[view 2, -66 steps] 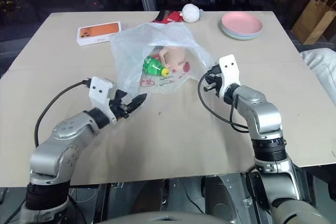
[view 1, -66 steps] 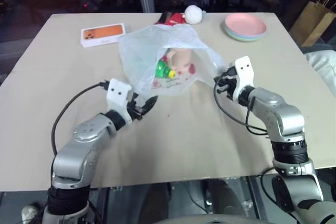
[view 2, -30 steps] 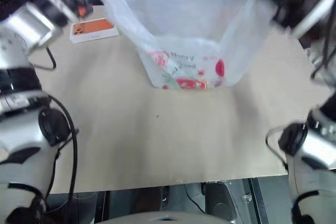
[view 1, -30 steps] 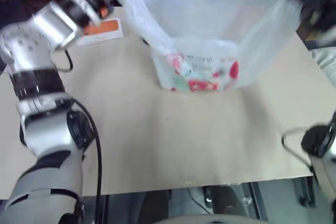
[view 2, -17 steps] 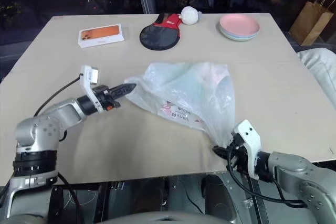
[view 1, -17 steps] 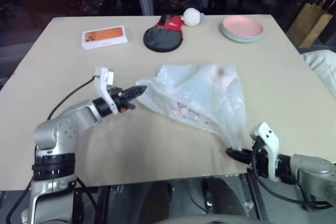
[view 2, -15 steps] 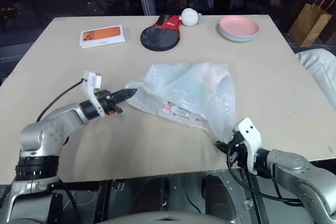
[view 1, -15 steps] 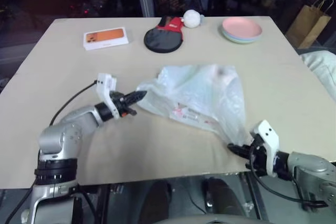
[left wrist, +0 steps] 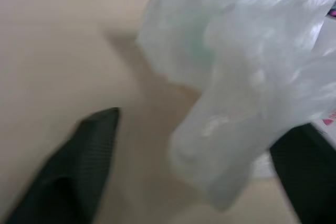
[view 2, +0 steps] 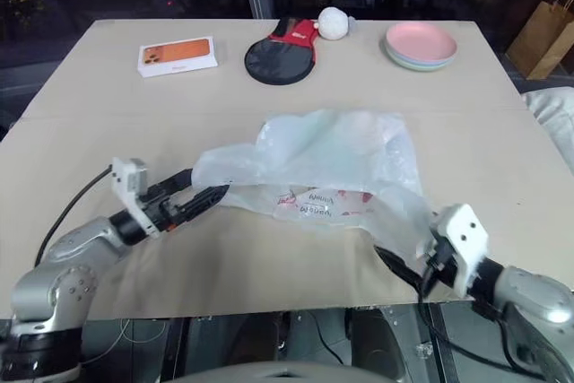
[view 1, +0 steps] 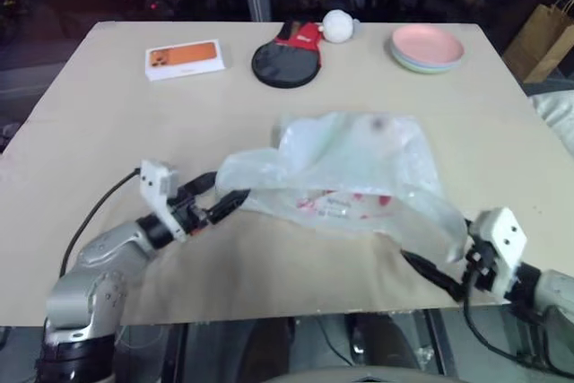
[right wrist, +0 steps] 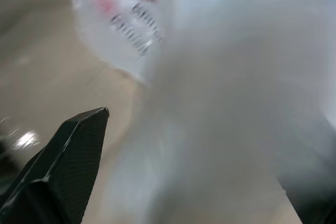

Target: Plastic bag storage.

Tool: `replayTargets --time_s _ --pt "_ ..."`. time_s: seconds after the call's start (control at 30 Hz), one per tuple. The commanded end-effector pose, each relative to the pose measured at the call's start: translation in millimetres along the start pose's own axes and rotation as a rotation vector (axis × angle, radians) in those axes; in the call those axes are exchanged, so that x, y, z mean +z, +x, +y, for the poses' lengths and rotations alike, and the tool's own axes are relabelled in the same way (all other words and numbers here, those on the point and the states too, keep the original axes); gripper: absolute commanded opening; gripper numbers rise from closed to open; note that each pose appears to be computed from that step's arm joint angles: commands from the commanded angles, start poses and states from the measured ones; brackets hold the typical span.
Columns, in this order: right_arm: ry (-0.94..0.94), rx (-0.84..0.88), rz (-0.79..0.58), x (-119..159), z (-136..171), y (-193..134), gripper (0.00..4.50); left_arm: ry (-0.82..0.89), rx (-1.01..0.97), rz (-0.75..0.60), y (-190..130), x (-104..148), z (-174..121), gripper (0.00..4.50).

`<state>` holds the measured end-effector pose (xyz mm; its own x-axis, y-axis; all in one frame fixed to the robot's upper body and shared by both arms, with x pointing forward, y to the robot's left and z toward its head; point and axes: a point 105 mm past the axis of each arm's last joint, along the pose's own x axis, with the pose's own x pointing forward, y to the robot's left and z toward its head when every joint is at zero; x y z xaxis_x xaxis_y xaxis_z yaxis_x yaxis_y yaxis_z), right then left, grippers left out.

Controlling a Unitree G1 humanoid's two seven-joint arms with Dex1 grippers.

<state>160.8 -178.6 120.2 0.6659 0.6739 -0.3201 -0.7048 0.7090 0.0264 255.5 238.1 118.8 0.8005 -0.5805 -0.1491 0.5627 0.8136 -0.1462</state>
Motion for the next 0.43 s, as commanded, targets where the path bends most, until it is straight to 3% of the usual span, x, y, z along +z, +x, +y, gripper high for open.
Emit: replayTargets --time_s 0.03,0.13,0.27,0.43 --pt "-0.112 -0.020 -0.049 20.9 1.1 -28.8 4.50 0.054 -0.001 0.031 -20.6 4.6 5.6 4.44" --pt "-0.135 -0.084 -0.040 20.0 -8.8 -40.0 4.50 0.051 -0.020 0.054 -22.9 0.5 4.7 4.44" --pt "-0.167 -0.201 0.068 -5.8 -37.4 -57.1 4.50 0.062 -0.070 0.068 -19.1 -1.3 -4.5 4.44" --pt "-0.195 -0.206 0.061 -7.2 -48.7 -58.0 4.50 0.046 -0.068 0.043 -18.6 4.3 -4.5 4.44"
